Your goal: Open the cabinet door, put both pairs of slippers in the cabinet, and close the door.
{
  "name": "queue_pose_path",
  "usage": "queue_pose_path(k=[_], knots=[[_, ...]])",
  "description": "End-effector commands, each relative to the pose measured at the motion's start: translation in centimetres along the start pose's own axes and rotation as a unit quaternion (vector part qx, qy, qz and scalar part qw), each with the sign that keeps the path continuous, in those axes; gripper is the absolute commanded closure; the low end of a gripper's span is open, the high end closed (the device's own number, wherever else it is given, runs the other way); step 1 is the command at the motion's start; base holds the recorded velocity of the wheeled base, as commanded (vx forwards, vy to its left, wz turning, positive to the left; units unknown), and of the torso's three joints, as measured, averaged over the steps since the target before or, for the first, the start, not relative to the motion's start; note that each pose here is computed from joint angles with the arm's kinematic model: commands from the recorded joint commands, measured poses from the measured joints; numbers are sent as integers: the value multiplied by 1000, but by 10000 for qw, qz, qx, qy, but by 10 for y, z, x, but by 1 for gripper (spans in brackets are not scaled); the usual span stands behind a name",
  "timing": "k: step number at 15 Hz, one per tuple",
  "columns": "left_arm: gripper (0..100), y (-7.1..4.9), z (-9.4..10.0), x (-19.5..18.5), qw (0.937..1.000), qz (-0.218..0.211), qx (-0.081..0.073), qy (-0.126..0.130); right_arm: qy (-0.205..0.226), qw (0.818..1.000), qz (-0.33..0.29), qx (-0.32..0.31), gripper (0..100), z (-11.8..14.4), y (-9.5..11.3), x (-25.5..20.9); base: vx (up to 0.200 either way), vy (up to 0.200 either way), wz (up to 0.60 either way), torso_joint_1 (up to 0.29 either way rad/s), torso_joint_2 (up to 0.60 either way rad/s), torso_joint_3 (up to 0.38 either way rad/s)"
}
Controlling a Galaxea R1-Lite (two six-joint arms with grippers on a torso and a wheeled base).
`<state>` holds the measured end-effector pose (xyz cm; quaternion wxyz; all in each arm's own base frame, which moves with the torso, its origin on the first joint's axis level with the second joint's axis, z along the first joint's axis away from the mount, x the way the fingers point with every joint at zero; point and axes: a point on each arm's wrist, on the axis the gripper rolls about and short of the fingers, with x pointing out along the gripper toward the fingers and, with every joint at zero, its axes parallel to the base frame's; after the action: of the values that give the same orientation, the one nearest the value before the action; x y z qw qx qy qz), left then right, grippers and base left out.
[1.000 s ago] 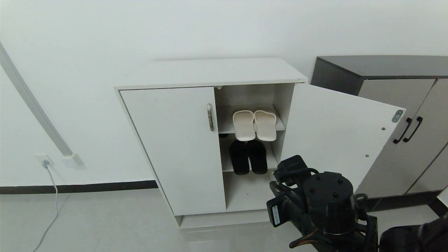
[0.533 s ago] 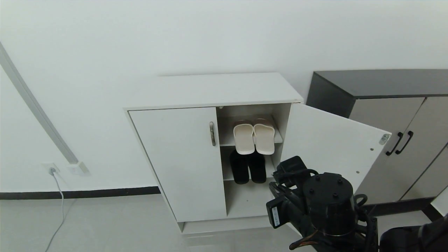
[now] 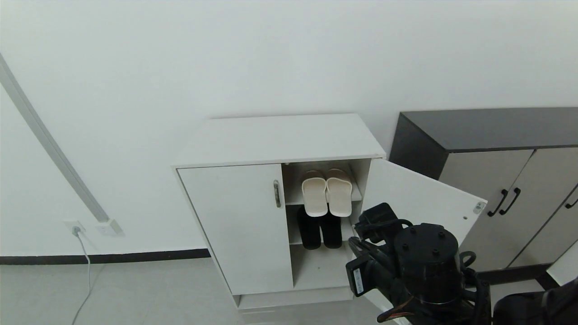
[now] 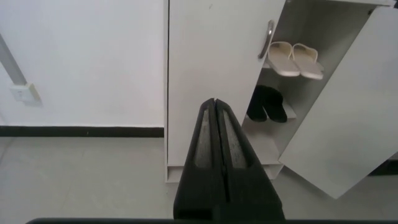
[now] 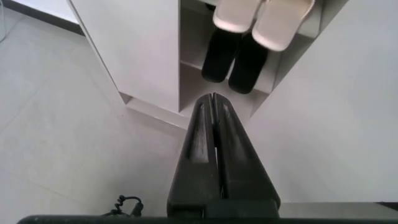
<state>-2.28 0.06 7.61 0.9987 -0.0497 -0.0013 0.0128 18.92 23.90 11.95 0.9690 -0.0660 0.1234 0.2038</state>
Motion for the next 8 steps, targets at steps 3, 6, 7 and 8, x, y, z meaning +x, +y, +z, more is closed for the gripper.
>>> queue_pose_path(k=[3,6,7,8], knots=[[100,0,0,0,10000,2,-2,-1,-60,10000,5,36,100,3,-1,-1,0,0,0,258,-583,-333],[100,0,0,0,10000,2,-2,-1,-56,10000,59,43,100,3,-1,-2,0,0,0,258,-577,-320],[100,0,0,0,10000,2,-2,-1,-63,10000,52,49,100,3,-1,-1,0,0,0,212,-447,-242],[100,0,0,0,10000,2,-2,-1,-61,10000,30,55,100,4,-3,-1,0,0,0,198,-422,-232]])
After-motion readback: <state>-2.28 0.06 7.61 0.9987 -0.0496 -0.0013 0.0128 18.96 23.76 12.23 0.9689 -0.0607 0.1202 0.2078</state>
